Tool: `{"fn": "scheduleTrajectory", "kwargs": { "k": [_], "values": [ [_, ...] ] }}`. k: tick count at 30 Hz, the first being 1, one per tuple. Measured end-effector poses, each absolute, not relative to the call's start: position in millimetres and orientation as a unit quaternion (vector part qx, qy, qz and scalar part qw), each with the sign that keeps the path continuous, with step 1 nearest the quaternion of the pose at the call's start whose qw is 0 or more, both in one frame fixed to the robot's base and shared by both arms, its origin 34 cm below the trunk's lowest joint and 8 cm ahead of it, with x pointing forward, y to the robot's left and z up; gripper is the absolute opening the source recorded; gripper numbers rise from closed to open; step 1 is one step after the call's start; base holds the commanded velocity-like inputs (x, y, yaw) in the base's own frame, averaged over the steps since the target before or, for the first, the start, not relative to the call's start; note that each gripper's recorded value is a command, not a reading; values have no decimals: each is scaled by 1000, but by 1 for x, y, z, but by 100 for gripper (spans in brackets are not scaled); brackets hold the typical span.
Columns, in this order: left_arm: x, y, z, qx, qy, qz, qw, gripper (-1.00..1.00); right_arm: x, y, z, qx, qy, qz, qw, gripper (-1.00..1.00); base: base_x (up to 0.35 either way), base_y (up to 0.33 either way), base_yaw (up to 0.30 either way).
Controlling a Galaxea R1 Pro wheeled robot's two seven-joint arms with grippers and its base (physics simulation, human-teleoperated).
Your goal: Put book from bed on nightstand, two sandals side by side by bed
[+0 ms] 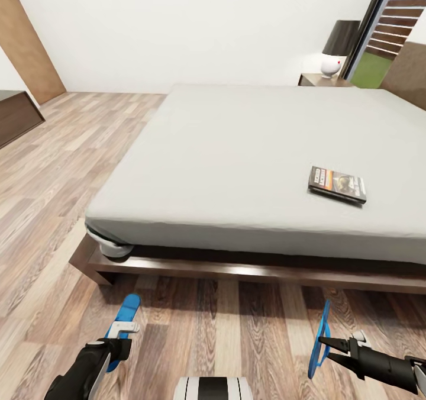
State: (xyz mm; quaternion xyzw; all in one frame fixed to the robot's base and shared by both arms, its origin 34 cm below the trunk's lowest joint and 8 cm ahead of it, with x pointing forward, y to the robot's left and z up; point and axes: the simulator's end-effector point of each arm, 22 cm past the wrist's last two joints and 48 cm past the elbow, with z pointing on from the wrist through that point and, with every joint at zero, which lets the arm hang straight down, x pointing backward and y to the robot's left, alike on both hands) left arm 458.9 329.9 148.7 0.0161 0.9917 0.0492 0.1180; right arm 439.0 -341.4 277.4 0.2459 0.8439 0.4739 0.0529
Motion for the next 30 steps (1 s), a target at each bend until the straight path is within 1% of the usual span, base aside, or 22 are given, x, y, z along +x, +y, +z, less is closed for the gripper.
{"fn": "scheduleTrajectory", "kwargs": {
  "k": [5,30],
  "values": [
    [459,329,149,16,992,49,118,-100,439,-341,277,246,844,474,53,-100,102,18,0],
    [438,329,126,17,995,48,89,-100,425,-341,255,259,846,466,28,-100,1,0,0]
  ]
}}
